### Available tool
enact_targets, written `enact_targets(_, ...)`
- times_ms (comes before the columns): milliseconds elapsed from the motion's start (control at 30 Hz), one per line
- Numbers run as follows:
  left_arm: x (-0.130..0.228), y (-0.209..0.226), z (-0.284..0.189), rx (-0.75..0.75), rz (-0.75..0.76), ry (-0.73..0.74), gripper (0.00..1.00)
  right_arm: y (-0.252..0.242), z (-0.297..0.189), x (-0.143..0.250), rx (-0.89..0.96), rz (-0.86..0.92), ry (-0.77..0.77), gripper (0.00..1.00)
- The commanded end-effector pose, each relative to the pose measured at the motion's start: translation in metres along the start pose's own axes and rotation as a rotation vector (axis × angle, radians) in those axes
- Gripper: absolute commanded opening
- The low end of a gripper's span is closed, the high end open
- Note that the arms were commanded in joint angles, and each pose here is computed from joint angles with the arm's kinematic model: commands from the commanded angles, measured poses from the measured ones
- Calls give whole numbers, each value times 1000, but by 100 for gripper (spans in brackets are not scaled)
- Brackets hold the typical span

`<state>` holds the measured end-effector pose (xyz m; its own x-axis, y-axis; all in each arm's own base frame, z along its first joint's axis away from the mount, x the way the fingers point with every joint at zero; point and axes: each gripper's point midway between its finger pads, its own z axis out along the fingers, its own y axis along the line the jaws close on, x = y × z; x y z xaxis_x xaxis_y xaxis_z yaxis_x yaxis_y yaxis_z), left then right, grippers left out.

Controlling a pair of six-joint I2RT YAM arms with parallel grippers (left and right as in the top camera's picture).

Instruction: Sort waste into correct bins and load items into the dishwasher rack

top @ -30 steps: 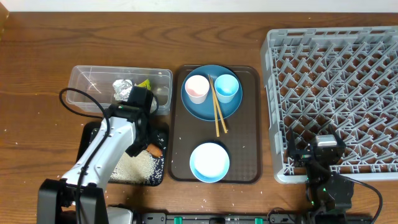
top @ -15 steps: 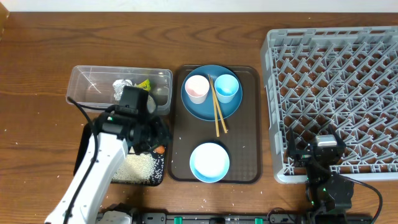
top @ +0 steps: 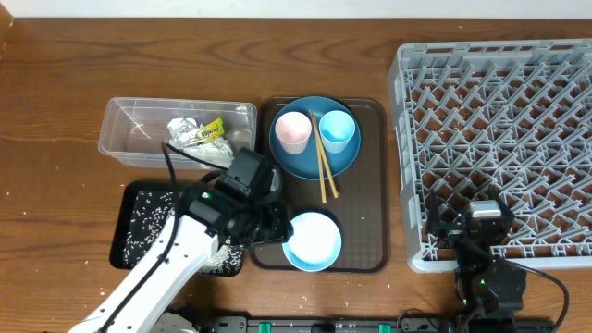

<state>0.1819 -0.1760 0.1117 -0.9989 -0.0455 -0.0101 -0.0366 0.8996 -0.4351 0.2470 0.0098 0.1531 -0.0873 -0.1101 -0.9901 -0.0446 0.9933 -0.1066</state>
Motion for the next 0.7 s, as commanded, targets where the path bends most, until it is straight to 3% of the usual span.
enact_targets(0,-17,-5,-7,-7,26,-78,40,-2,0,0,7,16,-1,99)
enact_targets(200,-33,-17,-9,39,52,-146,41,-2,0,0,7,16,-1,99)
enact_targets(667,-29,-23,-9,71,56,-126,42,4,0,-3,-32,79,-15,99)
